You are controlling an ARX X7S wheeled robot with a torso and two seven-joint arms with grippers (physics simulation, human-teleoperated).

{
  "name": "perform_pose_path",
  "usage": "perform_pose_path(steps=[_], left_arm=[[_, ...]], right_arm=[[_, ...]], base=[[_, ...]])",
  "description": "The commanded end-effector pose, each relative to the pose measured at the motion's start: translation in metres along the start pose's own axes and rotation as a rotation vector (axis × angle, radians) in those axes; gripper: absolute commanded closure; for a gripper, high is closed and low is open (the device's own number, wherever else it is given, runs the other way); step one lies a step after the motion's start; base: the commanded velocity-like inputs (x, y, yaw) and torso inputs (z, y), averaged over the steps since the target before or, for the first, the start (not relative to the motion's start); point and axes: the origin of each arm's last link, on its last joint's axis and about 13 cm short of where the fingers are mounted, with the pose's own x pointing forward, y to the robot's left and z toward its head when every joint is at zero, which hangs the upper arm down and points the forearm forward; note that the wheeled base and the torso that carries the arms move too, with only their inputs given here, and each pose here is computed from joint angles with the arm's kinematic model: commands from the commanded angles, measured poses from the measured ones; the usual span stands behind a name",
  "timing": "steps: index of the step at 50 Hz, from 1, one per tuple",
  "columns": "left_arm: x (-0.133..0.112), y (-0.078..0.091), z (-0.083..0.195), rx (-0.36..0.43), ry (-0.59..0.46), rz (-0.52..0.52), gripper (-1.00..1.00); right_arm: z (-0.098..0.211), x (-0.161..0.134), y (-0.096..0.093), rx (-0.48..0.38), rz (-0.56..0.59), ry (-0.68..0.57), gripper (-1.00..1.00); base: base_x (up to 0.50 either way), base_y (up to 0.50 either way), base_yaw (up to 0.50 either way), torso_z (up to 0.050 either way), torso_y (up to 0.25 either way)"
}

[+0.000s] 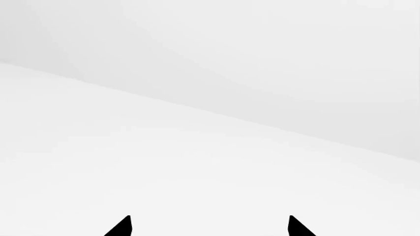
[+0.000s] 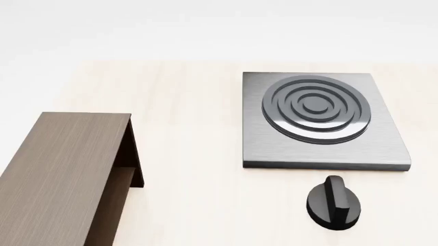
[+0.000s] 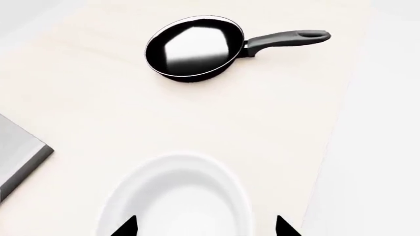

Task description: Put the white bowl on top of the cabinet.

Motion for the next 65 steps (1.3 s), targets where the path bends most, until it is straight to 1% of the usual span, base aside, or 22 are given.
perform_pose_path(steps=[1, 19, 53, 65], left_arm=[[0.0, 0.0, 0.0, 0.002, 0.0, -0.001, -1.0], [0.0, -0.001, 0.0, 0.005, -0.001, -0.002, -1.0], [-0.001, -0.001, -0.001, 0.009, -0.002, -0.005, -1.0], [-0.001, -0.002, -0.001, 0.011, -0.003, -0.005, -1.0]], right_arm=[[-0.007, 0.011, -0.008, 0.015, -0.039, 0.013, -1.0], [-0.027, 0.03, -0.014, 0.02, -0.069, 0.075, -1.0], [-0.045, 0.052, -0.014, 0.018, -0.072, 0.15, -1.0], [-0.055, 0.068, -0.016, 0.02, -0.09, 0.186, -1.0]], base=[[0.0, 0.0, 0.0, 0.0, 0.0], [0.0, 0.0, 0.0, 0.0, 0.0], [0.0, 0.0, 0.0, 0.0, 0.0], [0.0, 0.0, 0.0, 0.0, 0.0]])
